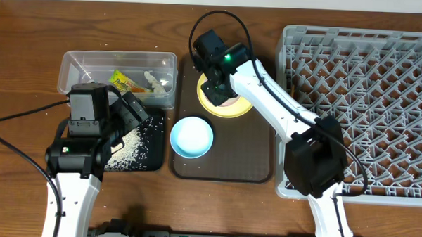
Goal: Sort waste into correct bins and load items into the dishwasher rack
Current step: 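Grasp the white cup with the right gripper and lift it toward the rack, then lower the white cup into the rack's back corner and release it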
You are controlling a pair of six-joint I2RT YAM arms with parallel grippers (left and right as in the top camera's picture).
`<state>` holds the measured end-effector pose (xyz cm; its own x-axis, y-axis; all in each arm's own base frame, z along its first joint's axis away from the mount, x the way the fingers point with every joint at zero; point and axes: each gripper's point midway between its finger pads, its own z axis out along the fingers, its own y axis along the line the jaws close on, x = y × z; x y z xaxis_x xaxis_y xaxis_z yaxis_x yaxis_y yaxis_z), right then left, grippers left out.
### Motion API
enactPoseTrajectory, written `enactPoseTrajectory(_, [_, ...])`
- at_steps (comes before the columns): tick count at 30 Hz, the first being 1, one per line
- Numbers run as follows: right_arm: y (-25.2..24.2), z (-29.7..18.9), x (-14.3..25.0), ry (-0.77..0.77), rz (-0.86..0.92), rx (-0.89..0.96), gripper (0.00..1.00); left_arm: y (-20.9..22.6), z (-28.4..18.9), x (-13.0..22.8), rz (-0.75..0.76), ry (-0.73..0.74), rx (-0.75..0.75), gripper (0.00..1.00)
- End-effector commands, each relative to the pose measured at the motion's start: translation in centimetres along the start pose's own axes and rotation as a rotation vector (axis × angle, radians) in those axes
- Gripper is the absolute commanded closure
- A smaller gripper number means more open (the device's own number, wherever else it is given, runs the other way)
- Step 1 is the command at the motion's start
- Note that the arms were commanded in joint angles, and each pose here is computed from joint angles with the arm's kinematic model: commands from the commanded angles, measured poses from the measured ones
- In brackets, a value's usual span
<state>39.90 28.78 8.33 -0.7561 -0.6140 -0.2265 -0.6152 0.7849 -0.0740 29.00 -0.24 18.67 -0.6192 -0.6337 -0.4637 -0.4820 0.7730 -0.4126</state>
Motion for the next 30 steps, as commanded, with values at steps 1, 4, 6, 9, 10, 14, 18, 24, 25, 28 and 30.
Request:
enactPoseTrajectory(1, [0.2, 0.7, 0.1, 0.015, 0.006, 0.008, 0.87, -0.1, -0.2, -0.5, -0.004, -0.016, -0.002, 0.04])
enactPoseTrajectory(4, [0.2, 0.7, 0.1, 0.016, 0.006, 0.008, 0.99, -0.1, -0.2, -0.5, -0.004, -0.016, -0.002, 0.05])
enactPoseTrajectory(6, [0.2, 0.7, 0.0, 0.013, 0.010, 0.008, 0.99, -0.1, -0.2, -0.5, -0.004, -0.015, -0.002, 0.05])
enactPoseTrajectory(9, [0.1, -0.1, -0.5, -0.011, 0.013, 0.008, 0.99, -0.1, -0.2, -0.5, -0.004, -0.015, -0.002, 0.05])
enactPoseTrajectory(10, [0.1, -0.7, -0.8, -0.028, 0.018, 0.009, 0.99, -0.1, -0.2, -0.5, -0.004, -0.016, -0.002, 0.05])
enactPoseTrajectory(14, [-0.5, -4.7, -3.0, -0.137, 0.059, -0.005, 0.99, -0.1, -0.2, -0.5, -0.004, -0.016, -0.002, 0.05])
enactPoseTrajectory(18, [-1.1, -10.8, -4.7, -0.282, 0.086, -0.079, 0.99, -0.1, -0.2, -0.5, -0.004, -0.015, -0.002, 0.05])
enactPoseTrajectory(24, [-4.1, -18.4, -4.1, -0.432, 0.144, -0.225, 0.99, -0.1, -0.2, -0.5, -0.004, -0.016, -0.002, 0.05])
enactPoseTrajectory(25, [-4.7, -19.2, -3.8, -0.446, 0.155, -0.257, 0.99, -0.1, -0.2, -0.5, -0.004, -0.016, -0.002, 0.05])
enactPoseTrajectory(28, [-6.5, -20.4, -2.7, -0.464, 0.182, -0.375, 0.99, -0.1, -0.2, -0.5, -0.004, -0.016, -0.002, 0.05])
enactPoseTrajectory(30, [-8.0, -20.2, -1.6, -0.449, 0.205, -0.428, 0.99, -0.1, -0.2, -0.5, -0.004, -0.015, -0.002, 0.05])
